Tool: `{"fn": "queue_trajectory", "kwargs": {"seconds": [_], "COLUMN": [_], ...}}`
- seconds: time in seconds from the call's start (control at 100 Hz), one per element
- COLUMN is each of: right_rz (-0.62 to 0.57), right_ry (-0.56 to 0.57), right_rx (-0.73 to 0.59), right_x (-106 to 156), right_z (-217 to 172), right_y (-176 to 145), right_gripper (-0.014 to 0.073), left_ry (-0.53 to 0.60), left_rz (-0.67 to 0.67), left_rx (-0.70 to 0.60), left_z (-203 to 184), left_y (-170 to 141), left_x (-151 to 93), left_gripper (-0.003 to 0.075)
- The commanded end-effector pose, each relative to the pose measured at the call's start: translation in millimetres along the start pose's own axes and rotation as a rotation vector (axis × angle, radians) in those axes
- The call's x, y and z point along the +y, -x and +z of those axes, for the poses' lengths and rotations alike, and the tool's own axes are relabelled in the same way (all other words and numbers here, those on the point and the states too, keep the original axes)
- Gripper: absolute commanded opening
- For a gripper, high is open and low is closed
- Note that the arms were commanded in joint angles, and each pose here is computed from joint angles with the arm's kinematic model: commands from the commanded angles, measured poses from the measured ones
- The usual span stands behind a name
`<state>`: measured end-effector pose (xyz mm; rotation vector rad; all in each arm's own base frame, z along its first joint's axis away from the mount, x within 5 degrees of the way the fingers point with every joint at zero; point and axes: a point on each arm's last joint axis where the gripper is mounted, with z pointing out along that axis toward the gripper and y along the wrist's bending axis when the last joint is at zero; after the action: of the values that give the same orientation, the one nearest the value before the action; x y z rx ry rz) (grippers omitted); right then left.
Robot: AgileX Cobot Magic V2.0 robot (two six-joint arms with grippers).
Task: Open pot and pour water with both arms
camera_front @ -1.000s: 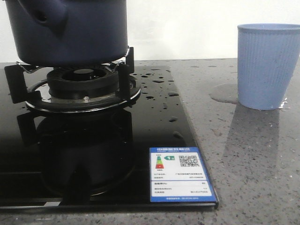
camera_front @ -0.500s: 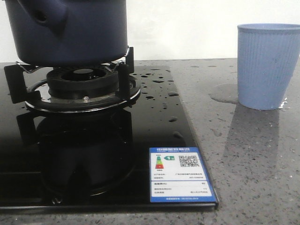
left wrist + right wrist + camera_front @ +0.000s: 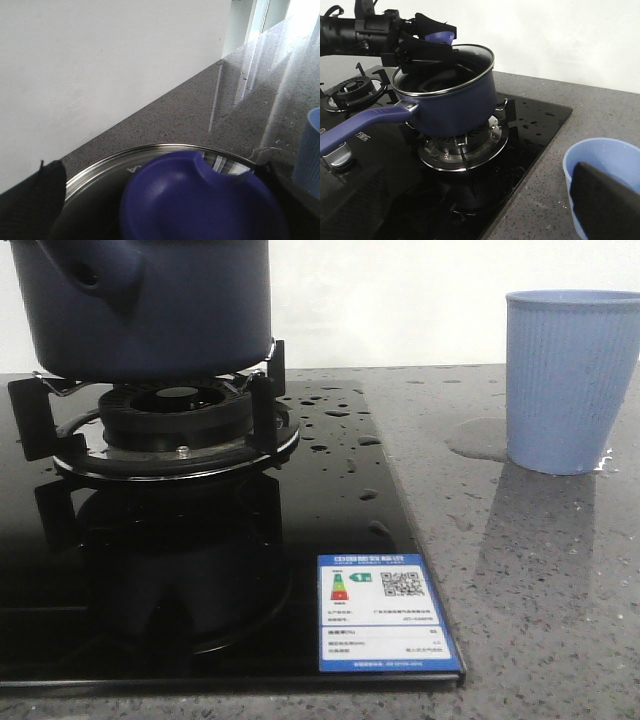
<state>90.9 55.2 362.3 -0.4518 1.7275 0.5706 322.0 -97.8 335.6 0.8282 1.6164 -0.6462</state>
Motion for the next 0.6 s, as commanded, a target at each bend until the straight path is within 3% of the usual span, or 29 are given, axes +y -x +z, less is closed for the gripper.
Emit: {"fn": "queue_trajectory", "kwargs": {"seconds": [0.0,0.16,0.44,0.59], "right_rz": [0.002,0.001,0.000,-0.016], "right_ry": [-0.019,-0.020,-0.047,-0.153], "right_rx": [-0.060,-0.059,-0.080,-0.153], "right_x": [-1,-1,-4,-13], "right_z": [-1,-1,-1,-3], "right_y": [13,13,15,21], "right_gripper": [0.0652,0.0652,0.0652,0.0652], "left_ry": [-0.017,-0.029,-0.046,-0.058], "left_rz": [0.001,-0.015,-0.039,-0.025], "left_rx": [-0.093,-0.073,-0.098,-0.154], "left_z": [-1,7,8,1], "left_y": [24,17,18,34], "left_x": [-7,-7,-8,-12], "left_gripper": [0.0659,0.0580,0.0253,0.0223]}}
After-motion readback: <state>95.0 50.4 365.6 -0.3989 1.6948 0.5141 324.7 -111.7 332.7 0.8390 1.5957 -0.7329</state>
